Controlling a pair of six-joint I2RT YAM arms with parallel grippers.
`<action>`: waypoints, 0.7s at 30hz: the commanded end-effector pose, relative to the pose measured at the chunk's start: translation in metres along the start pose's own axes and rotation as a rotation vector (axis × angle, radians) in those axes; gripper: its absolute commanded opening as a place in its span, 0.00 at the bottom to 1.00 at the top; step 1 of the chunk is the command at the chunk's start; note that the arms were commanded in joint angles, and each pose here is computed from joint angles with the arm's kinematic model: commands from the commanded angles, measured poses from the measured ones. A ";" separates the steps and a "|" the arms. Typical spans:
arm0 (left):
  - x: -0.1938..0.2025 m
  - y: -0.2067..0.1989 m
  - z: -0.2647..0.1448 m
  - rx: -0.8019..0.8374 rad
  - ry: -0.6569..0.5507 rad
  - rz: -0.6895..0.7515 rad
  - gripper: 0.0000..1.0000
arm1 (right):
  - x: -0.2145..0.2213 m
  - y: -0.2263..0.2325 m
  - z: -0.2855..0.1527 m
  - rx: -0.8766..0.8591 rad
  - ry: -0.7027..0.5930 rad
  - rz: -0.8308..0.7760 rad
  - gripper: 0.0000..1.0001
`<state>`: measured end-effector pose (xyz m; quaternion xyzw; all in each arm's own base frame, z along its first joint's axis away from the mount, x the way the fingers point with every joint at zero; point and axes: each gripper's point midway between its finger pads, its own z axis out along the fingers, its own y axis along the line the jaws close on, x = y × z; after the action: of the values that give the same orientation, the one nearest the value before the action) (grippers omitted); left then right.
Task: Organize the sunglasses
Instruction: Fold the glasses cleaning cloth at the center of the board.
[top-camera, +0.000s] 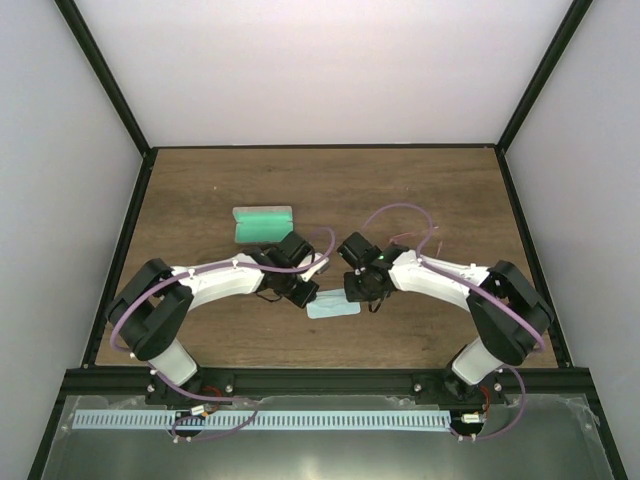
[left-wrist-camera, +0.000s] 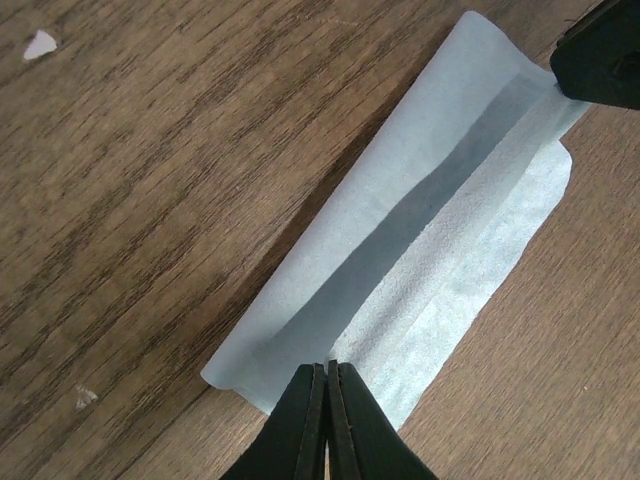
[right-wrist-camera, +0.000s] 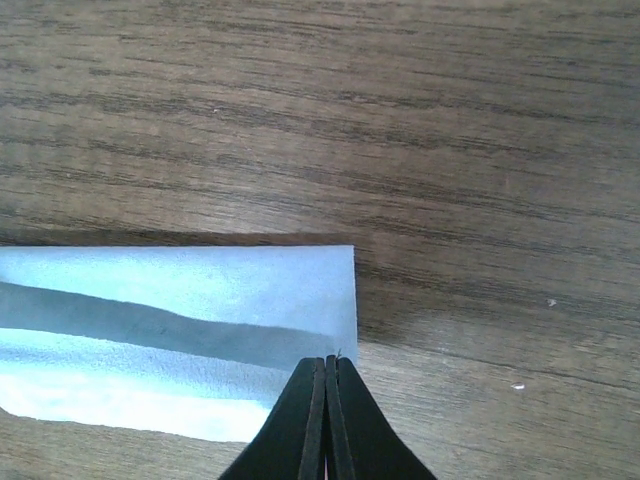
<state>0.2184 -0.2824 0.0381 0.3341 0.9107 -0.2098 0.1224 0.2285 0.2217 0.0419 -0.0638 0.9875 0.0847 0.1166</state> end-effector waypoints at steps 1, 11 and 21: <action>0.002 -0.005 -0.003 0.009 -0.003 0.000 0.04 | 0.003 0.003 -0.003 -0.011 -0.008 0.003 0.01; 0.014 -0.004 0.009 0.014 0.024 -0.011 0.04 | 0.009 0.000 0.003 -0.004 0.006 0.008 0.01; 0.017 -0.005 0.015 0.015 0.042 -0.003 0.04 | 0.011 0.001 0.006 -0.008 0.017 0.004 0.01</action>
<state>0.2079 -0.2822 0.0268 0.3337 0.9127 -0.2085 0.1098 0.2197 0.2214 0.0336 -0.0637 0.9885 0.0877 0.1055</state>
